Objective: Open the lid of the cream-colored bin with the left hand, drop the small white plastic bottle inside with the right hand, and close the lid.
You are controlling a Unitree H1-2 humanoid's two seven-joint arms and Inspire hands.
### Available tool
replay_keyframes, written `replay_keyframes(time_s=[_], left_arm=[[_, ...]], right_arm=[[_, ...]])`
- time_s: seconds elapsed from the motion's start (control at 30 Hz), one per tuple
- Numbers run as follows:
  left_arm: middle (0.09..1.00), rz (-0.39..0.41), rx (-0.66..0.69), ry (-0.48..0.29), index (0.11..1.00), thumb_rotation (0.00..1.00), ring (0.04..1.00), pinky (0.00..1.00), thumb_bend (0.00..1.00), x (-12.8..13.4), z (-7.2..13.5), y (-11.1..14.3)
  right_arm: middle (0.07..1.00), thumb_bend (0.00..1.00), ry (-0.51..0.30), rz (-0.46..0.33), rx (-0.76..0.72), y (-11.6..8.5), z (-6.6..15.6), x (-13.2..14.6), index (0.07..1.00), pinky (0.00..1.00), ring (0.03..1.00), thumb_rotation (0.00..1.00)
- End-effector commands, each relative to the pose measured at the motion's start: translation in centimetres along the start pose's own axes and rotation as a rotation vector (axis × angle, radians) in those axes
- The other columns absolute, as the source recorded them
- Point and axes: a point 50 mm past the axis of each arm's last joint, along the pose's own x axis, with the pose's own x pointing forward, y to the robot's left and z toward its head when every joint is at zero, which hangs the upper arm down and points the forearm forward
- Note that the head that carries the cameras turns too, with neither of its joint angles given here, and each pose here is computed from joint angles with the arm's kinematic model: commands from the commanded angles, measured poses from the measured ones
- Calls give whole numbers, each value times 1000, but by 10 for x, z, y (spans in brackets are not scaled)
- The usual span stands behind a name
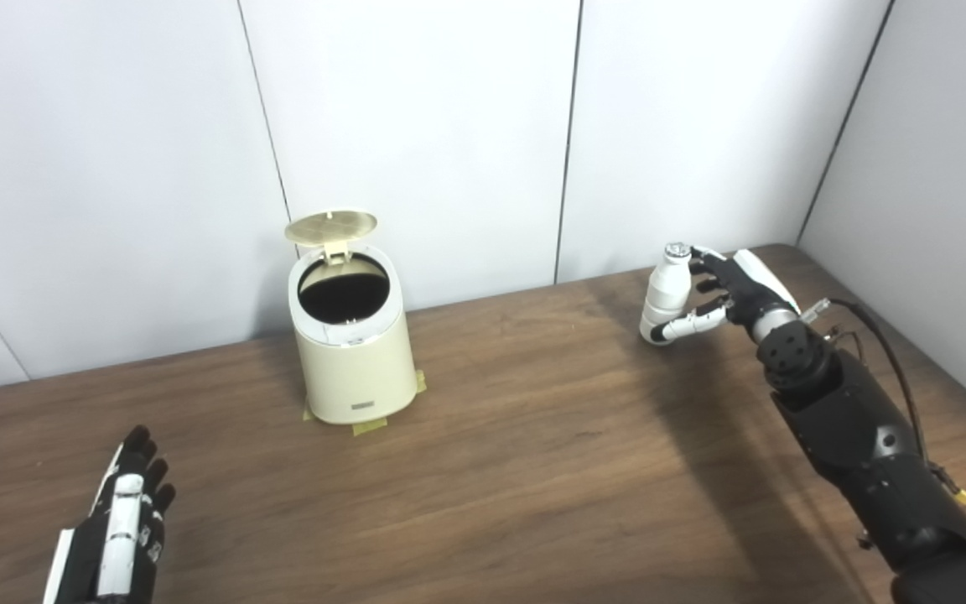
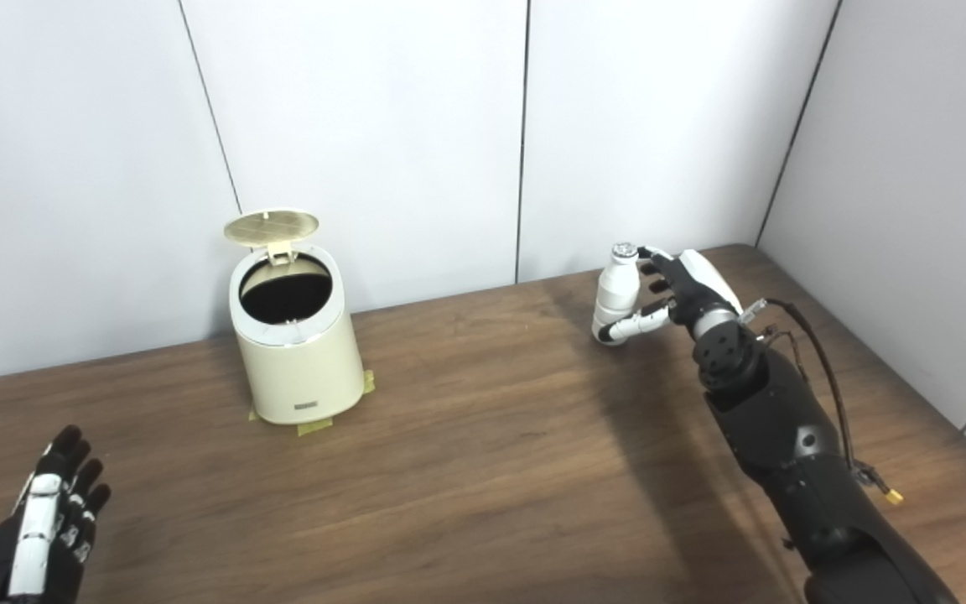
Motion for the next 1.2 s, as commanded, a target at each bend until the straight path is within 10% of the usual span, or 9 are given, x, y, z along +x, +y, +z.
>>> replay_keyframes(time_s=[0.0,1.17], left_arm=[[1000,-24,-11,-69,1000,759,997,1000,457,4,16,-4],[999,-52,49,-38,1000,786,1000,1000,405,-1,14,-4]], right_arm=[[839,891,-89,-64,-16,-27,22,5,887,692,778,159],[793,863,-119,-73,-52,-16,18,6,846,632,723,158]])
